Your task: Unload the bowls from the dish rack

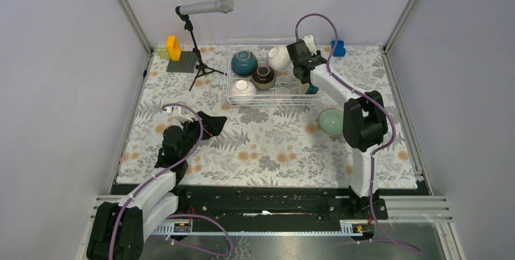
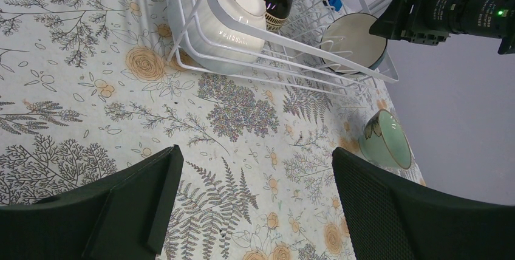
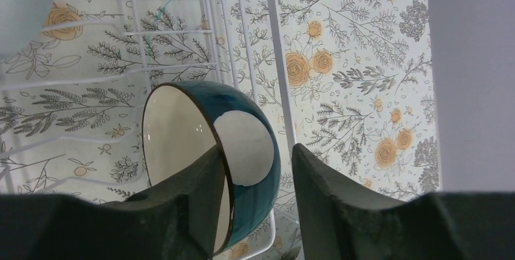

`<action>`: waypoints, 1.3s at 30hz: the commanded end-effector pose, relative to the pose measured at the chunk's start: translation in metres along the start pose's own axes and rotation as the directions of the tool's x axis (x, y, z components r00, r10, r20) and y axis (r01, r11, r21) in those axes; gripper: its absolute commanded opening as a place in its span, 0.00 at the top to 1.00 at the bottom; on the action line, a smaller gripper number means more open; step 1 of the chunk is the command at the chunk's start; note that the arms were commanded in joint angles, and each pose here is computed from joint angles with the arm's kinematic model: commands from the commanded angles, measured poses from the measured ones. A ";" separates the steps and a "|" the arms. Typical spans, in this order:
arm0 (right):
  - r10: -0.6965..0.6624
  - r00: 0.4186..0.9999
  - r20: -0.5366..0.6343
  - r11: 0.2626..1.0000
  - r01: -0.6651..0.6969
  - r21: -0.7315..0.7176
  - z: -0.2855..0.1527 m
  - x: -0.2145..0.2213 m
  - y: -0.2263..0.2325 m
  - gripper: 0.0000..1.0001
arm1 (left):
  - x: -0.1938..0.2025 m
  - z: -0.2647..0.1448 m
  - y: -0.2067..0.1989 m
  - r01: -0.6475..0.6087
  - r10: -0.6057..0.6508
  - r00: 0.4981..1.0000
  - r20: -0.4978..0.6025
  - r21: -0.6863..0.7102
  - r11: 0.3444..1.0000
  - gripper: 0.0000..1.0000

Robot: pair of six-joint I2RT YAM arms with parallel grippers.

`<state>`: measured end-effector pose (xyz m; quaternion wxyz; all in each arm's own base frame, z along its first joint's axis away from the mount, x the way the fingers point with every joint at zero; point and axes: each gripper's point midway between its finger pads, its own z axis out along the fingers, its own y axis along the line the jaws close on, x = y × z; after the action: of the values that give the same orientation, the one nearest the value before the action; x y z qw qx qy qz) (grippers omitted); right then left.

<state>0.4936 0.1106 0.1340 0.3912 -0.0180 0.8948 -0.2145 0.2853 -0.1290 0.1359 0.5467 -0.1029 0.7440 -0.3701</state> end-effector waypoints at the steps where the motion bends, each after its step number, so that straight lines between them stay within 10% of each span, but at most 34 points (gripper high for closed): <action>1: -0.013 0.999 0.036 0.996 0.010 0.091 -0.008 -0.017 -0.016 0.53 | -0.018 0.003 -0.020 -0.034 0.031 0.999 0.045 0.074 0.997 0.02; 20: -0.141 0.987 0.076 0.932 0.106 0.348 -0.029 -0.030 -0.021 0.99 | -0.021 0.001 -0.025 -0.033 0.028 0.998 0.049 0.088 0.996 0.01; 39: -0.188 0.969 0.159 0.855 0.082 0.512 -0.089 -0.059 -0.040 0.99 | -0.021 0.000 -0.027 -0.032 0.027 0.998 0.050 0.092 0.995 0.01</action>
<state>0.4760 0.1204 0.1699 0.3828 -0.0785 0.7903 -0.4720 0.2819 -0.1325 0.1389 0.5441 -0.0942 0.7424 -0.3794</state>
